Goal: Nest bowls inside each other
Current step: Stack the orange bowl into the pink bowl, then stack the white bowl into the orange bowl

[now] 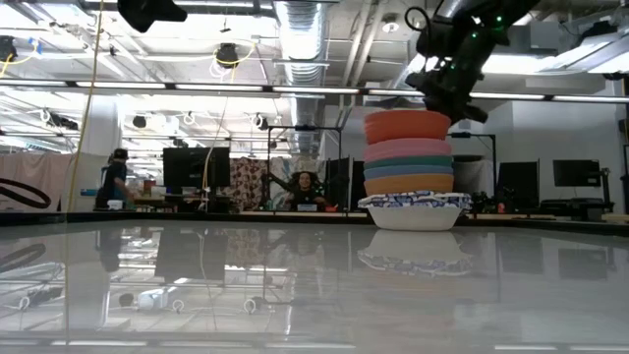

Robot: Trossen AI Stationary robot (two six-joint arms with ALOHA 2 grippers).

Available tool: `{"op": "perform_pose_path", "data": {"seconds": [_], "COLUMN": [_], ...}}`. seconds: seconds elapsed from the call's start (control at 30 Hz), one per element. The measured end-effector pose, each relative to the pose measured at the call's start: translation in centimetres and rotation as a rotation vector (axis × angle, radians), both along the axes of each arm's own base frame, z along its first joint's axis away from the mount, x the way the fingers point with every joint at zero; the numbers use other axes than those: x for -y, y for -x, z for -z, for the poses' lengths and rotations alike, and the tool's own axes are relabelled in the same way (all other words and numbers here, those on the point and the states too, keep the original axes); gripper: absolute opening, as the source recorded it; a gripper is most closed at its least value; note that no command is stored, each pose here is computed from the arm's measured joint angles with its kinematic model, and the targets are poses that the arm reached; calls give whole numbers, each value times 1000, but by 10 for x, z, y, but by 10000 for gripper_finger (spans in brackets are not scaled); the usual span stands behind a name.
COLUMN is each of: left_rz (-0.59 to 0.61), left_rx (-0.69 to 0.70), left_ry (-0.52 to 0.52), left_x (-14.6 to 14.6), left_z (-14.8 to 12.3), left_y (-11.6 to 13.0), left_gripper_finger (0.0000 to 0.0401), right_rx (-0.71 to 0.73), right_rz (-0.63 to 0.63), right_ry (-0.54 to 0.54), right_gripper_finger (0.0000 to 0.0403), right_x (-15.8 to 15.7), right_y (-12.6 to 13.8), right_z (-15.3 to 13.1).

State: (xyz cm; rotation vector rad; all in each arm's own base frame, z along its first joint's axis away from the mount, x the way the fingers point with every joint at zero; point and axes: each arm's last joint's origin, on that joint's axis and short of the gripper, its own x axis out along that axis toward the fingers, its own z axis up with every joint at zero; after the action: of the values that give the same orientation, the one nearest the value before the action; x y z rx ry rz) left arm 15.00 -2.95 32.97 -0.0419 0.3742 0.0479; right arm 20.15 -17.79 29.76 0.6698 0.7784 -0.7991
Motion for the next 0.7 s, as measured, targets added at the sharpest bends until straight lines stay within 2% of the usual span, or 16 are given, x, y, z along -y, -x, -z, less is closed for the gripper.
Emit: {"op": "perform_pose_path", "data": {"seconds": [0.27,0.47,0.6,0.7], "left_rz": [-4,107,160,189], "left_rx": [-65,-257,-366,-412], "left_ry": [33,136,205,203], "left_x": [1,7,16,25], "left_z": [7,24,34,39], "left_y": [-3,-6,-10,-13], "left_gripper_finger": [273,273,273,273], "right_rx": [-8,78,161,174], "right_rz": [-27,-65,-85,-83], "right_ry": [-23,47,118,160], "right_gripper_finger": [121,190,210,208], "right_x": [-1,0,-1,-3], "right_y": [1,-2,-1,4], "right_z": [10,-1,-14,-21]}}
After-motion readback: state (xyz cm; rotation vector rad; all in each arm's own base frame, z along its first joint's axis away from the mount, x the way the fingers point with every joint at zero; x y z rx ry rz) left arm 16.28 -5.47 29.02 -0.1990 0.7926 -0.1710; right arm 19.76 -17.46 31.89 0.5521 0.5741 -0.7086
